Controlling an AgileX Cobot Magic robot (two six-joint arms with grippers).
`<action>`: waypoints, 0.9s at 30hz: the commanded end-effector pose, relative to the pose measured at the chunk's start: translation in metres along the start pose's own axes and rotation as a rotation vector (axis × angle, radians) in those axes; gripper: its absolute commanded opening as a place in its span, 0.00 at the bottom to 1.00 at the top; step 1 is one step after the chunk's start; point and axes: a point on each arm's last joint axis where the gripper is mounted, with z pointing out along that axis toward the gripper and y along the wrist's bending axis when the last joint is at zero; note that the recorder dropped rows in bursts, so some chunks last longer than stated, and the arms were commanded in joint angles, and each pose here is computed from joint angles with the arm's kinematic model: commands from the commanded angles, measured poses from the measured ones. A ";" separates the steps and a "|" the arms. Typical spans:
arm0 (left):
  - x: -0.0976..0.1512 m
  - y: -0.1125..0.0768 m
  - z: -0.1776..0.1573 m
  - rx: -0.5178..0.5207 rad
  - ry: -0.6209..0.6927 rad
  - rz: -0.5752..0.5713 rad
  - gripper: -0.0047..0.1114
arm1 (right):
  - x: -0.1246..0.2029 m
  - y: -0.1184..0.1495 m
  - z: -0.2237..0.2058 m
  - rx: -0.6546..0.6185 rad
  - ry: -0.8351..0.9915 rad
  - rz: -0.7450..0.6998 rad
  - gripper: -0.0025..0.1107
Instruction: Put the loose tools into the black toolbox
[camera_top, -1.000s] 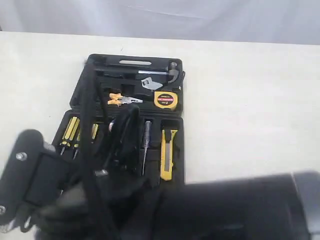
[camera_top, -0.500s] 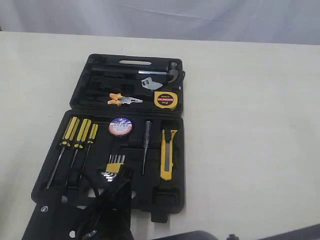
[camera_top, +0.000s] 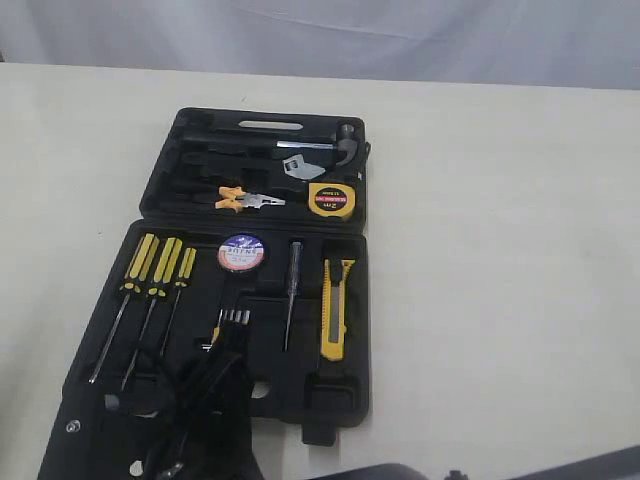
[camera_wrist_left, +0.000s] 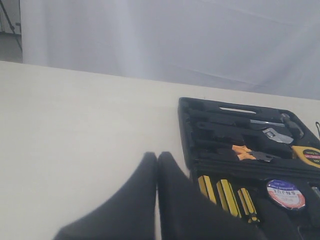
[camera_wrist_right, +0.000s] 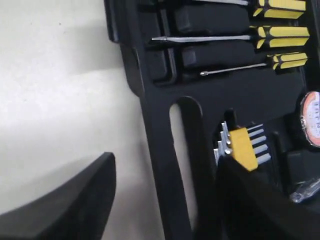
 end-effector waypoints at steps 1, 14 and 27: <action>-0.002 0.000 0.000 0.005 -0.001 0.005 0.04 | 0.003 0.002 0.009 0.054 0.014 -0.065 0.52; -0.002 0.000 0.000 0.005 -0.001 0.005 0.04 | 0.014 0.005 0.031 0.181 0.068 -0.142 0.50; -0.002 0.000 0.000 0.005 -0.001 0.005 0.04 | 0.018 0.008 0.033 0.251 0.098 -0.179 0.02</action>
